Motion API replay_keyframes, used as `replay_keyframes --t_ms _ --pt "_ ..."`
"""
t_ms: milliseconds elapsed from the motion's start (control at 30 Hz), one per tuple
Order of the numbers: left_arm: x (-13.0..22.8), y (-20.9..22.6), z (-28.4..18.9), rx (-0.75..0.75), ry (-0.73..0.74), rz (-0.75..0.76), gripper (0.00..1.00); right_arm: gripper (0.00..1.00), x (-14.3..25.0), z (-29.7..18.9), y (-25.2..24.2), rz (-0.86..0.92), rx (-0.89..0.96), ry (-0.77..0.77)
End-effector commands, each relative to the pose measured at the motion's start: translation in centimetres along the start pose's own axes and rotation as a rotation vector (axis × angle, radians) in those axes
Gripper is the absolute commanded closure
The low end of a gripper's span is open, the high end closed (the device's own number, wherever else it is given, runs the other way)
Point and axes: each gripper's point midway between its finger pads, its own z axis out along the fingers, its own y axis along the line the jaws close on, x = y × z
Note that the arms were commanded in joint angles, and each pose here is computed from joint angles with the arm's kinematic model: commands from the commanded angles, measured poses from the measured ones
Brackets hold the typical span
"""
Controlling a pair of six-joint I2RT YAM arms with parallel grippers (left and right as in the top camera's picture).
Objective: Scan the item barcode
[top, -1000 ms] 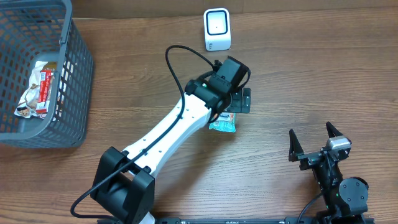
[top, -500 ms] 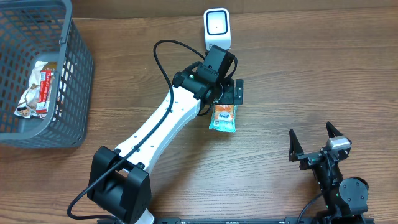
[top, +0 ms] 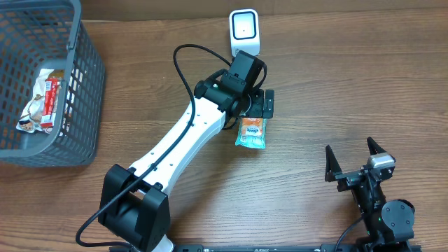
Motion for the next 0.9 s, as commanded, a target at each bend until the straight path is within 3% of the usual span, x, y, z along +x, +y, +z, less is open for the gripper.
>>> replay_keyframes --t_ms 0,433,667,867 --pt "-1.17 -0.67 -1.64 0.028 -0.043 0.018 0.00 0.00 0.18 0.02 -0.15 -0.001 0.007 -0.004" --pt "-1.54 -0.77 -1.66 0.031 -0.058 0.019 0.00 0.00 0.17 0.02 -0.15 -0.001 0.007 -0.004" --pt "-1.87 -0.90 -1.69 0.035 -0.072 0.019 0.27 0.00 0.17 0.02 -0.15 -0.001 0.007 -0.004" --pt "-1.11 -0.49 -1.63 0.018 -0.041 0.043 0.38 0.00 0.17 0.02 -0.15 -0.001 0.007 -0.004"
